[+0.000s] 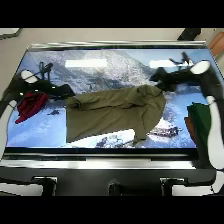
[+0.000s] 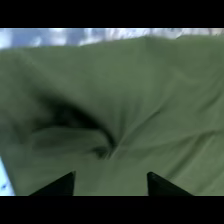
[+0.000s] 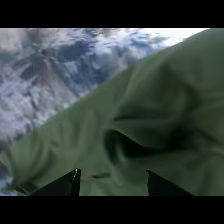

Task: Fold the shirts.

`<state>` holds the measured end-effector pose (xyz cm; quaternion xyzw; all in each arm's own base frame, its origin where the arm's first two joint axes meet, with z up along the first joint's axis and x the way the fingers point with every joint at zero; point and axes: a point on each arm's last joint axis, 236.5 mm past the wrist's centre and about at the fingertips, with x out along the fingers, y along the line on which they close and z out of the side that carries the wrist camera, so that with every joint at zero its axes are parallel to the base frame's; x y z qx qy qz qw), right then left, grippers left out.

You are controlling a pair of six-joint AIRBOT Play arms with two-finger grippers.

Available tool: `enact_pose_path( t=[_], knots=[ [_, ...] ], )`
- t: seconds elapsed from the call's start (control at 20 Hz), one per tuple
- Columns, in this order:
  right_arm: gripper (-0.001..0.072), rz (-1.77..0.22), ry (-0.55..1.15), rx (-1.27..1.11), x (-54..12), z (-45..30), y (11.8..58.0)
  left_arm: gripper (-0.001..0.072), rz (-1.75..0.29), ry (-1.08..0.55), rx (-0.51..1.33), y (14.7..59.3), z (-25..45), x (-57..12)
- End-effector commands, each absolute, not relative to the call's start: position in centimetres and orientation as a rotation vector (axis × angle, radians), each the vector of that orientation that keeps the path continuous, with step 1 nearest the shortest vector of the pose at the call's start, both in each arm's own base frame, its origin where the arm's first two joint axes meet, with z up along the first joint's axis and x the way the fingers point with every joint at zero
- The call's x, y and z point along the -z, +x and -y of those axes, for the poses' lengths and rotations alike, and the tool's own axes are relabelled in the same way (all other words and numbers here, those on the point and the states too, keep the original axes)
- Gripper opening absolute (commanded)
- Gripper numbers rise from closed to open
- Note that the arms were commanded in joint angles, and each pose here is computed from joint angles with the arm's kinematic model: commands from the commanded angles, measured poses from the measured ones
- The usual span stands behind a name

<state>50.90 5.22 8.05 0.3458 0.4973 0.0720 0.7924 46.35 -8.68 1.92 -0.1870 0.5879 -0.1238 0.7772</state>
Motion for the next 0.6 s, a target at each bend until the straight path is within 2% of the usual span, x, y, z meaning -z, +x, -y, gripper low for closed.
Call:
enact_pose_path(
  t=[0.0,0.15,0.3,0.45,0.55],
  knots=[
    [0.0491,-1.336,0.630,-0.073,-6.9,1.8,42.5,0.0480,-1.477,-0.468,0.280,39.9,4.7,-1.6],
    [0.0491,-1.518,0.541,0.059,-3.6,4.8,36.1,0.0484,-1.605,-0.551,0.243,32.2,3.9,3.4],
    [0.0491,-1.526,0.583,0.059,-0.5,3.3,33.6,0.0484,-1.655,-0.631,0.273,26.1,5.2,7.6],
    [0.0491,-1.558,0.602,0.019,1.3,2.1,32.2,0.0481,-1.623,-0.771,0.304,24.9,7.3,9.4],
    [0.0491,-1.562,0.601,0.020,1.6,2.1,32.1,0.0480,-1.604,-0.792,0.282,25.0,7.6,10.2]
  ],
)
